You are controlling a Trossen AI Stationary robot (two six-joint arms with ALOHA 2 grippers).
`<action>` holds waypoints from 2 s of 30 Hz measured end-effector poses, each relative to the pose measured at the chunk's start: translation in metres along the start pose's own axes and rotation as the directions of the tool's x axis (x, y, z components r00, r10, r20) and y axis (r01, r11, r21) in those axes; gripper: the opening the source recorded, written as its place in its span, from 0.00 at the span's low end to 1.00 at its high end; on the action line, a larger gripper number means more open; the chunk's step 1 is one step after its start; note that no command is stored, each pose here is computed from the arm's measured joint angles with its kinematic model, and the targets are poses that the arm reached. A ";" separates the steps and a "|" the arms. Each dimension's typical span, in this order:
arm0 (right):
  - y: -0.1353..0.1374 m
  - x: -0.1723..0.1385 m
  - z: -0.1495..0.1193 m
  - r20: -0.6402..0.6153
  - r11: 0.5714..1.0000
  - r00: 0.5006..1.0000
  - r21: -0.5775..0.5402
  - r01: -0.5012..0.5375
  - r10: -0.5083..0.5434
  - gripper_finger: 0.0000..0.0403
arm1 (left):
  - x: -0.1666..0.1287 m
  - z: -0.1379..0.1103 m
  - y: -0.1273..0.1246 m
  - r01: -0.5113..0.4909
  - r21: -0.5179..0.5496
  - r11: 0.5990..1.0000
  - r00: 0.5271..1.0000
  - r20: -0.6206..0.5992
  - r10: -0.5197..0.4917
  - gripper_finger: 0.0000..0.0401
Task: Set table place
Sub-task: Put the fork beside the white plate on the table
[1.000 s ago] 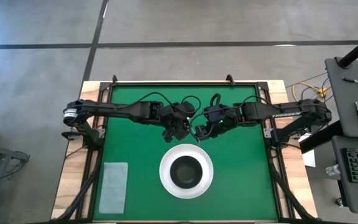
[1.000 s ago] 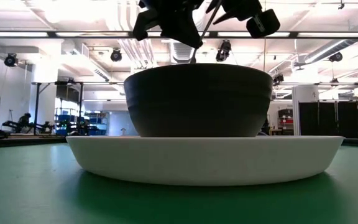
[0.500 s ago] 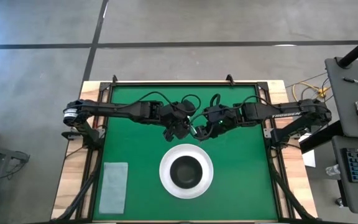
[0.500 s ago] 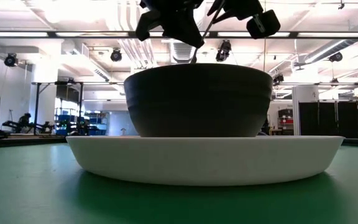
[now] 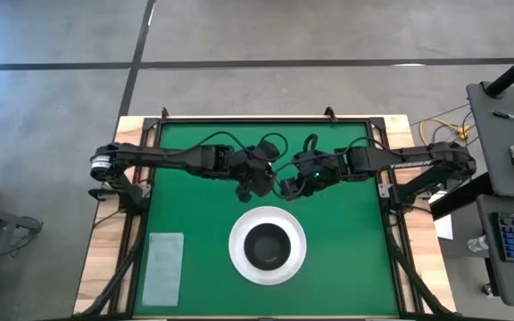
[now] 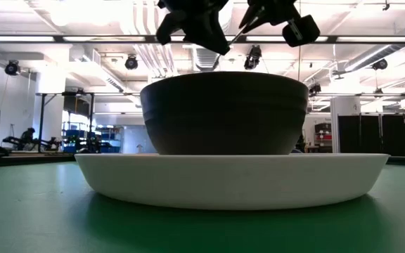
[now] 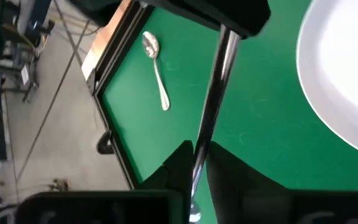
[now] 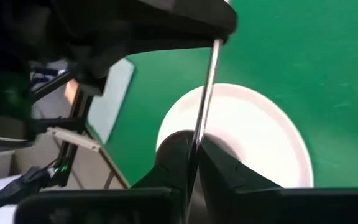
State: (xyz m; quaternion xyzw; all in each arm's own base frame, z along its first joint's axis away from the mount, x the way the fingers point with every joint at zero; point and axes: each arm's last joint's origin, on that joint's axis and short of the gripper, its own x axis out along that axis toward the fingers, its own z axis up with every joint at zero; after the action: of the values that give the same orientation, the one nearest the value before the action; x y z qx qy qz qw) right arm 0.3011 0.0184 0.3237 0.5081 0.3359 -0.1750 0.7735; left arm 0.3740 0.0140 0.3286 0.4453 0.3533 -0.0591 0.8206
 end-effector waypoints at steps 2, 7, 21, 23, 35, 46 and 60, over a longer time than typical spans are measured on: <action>-0.002 0.000 0.000 0.015 1.000 1.000 0.005 0.018 -0.018 0.03 | 0.000 -0.001 0.001 -0.003 -0.030 1.000 1.000 -0.003 0.003 0.09; -0.001 0.000 0.001 0.033 1.000 0.999 0.013 0.014 -0.015 0.02 | 0.001 -0.002 0.000 -0.031 -0.090 0.995 0.999 -0.033 0.028 0.17; -0.011 -0.016 -0.028 0.066 0.966 0.973 0.157 0.208 -0.220 0.02 | -0.004 -0.029 0.006 -0.255 -0.249 0.934 0.915 -0.375 0.149 0.28; -0.011 -0.021 -0.040 0.080 0.955 0.967 0.197 0.224 -0.243 0.02 | -0.010 -0.038 0.005 -0.217 -0.353 0.910 0.922 -0.379 0.073 0.28; -0.032 -0.019 -0.134 0.175 0.844 0.944 0.514 0.157 -0.281 0.02 | -0.042 -0.071 -0.007 -0.185 -0.603 0.776 0.959 -0.284 0.008 0.28; -0.073 0.028 -0.166 0.125 0.829 0.950 0.530 0.180 -0.286 0.03 | -0.078 -0.096 -0.032 -0.235 -0.724 0.649 0.969 -0.230 0.095 0.28; -0.122 0.053 -0.179 0.042 0.820 0.958 0.528 0.220 -0.284 0.04 | -0.097 -0.102 -0.039 -0.244 -0.816 0.524 0.970 -0.211 0.123 0.28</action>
State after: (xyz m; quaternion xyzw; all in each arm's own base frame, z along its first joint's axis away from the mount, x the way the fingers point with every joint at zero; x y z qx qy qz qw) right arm 0.2029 0.1329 0.1593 0.6368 0.2943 -0.3895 0.5967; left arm 0.2320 0.0481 0.3267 0.0379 0.3409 0.2315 0.9104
